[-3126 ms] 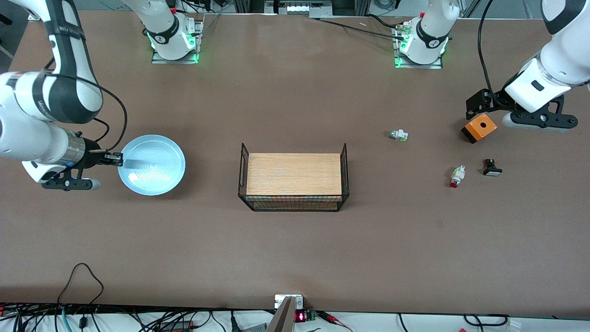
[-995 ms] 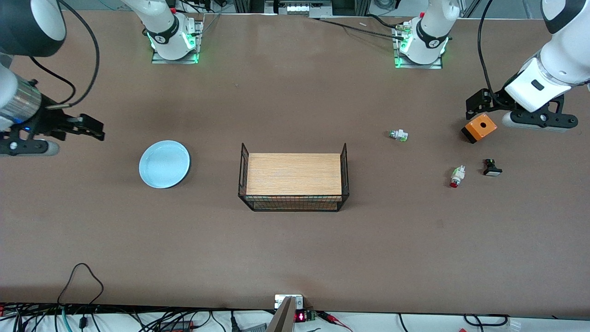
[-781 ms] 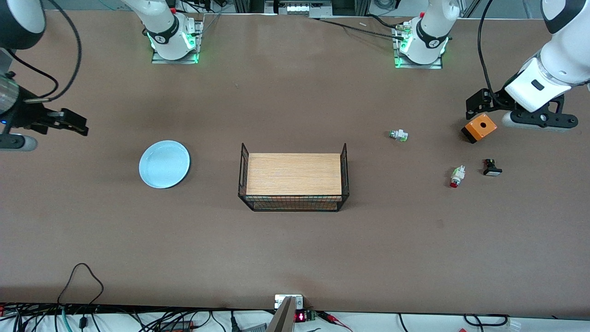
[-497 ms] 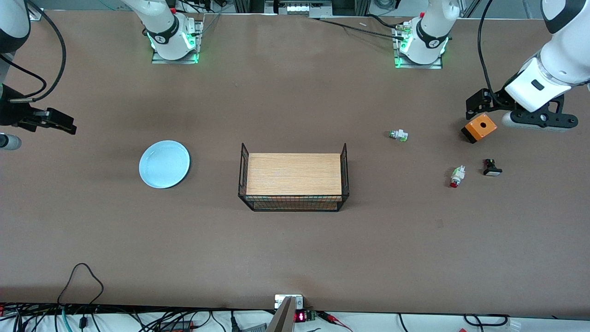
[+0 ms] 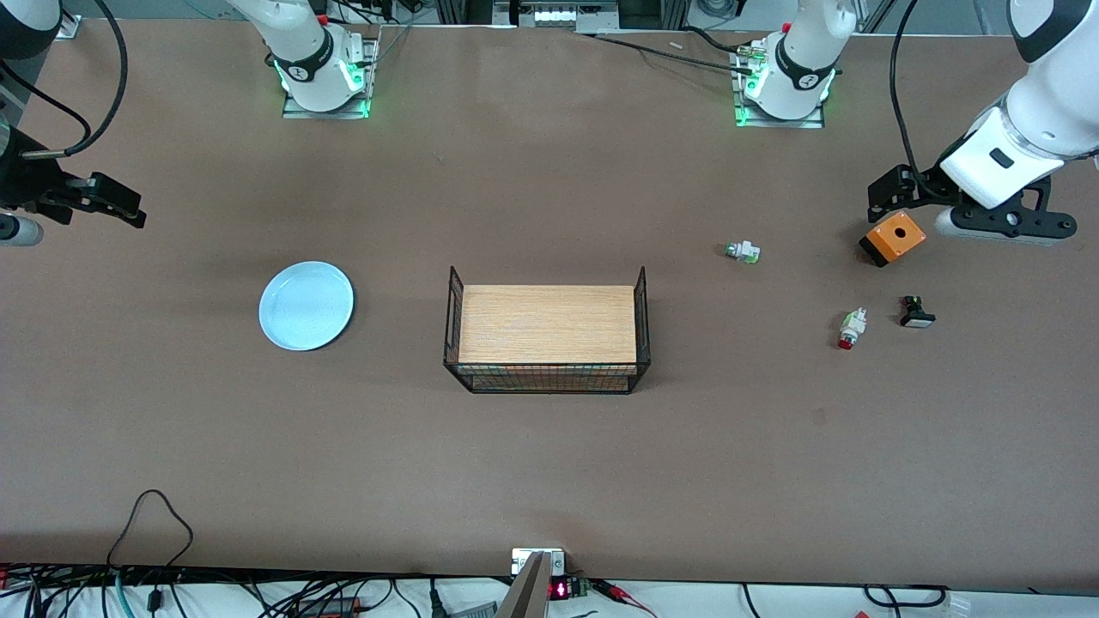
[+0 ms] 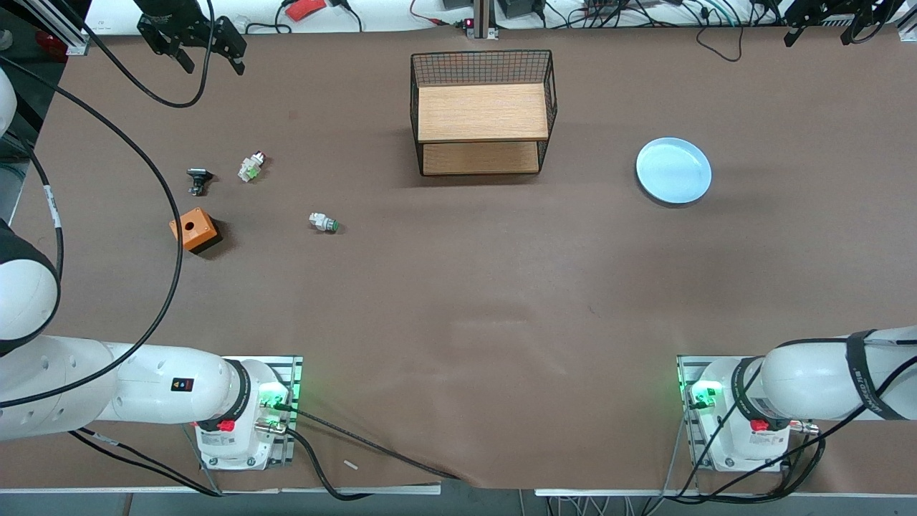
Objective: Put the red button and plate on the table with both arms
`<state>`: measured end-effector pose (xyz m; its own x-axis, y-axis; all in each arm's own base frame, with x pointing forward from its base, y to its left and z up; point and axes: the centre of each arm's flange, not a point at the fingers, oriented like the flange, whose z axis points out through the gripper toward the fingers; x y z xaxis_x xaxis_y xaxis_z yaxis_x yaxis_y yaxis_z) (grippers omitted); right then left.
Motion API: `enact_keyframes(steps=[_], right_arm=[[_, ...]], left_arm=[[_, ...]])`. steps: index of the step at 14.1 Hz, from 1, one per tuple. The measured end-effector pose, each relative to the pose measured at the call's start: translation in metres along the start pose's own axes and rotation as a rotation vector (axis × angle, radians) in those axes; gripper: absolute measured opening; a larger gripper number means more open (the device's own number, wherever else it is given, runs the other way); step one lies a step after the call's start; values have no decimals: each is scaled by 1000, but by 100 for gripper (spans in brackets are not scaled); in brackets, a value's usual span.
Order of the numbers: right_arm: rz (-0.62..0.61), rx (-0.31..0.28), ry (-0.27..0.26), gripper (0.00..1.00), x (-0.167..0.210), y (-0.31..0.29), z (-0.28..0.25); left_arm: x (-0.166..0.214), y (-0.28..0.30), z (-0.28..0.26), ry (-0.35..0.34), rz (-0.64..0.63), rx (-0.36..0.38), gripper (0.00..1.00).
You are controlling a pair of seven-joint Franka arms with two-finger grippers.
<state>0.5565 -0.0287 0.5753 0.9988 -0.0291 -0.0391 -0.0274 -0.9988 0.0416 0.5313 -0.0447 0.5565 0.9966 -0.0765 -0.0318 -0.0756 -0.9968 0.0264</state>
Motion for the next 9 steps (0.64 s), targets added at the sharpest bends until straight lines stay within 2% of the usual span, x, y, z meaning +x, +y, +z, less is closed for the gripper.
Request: enact_keyframes(steps=[9], right_arm=[[-15,0,9,100,0,-5,-5]], left_arm=[[0,0,0,0,0,0,100]])
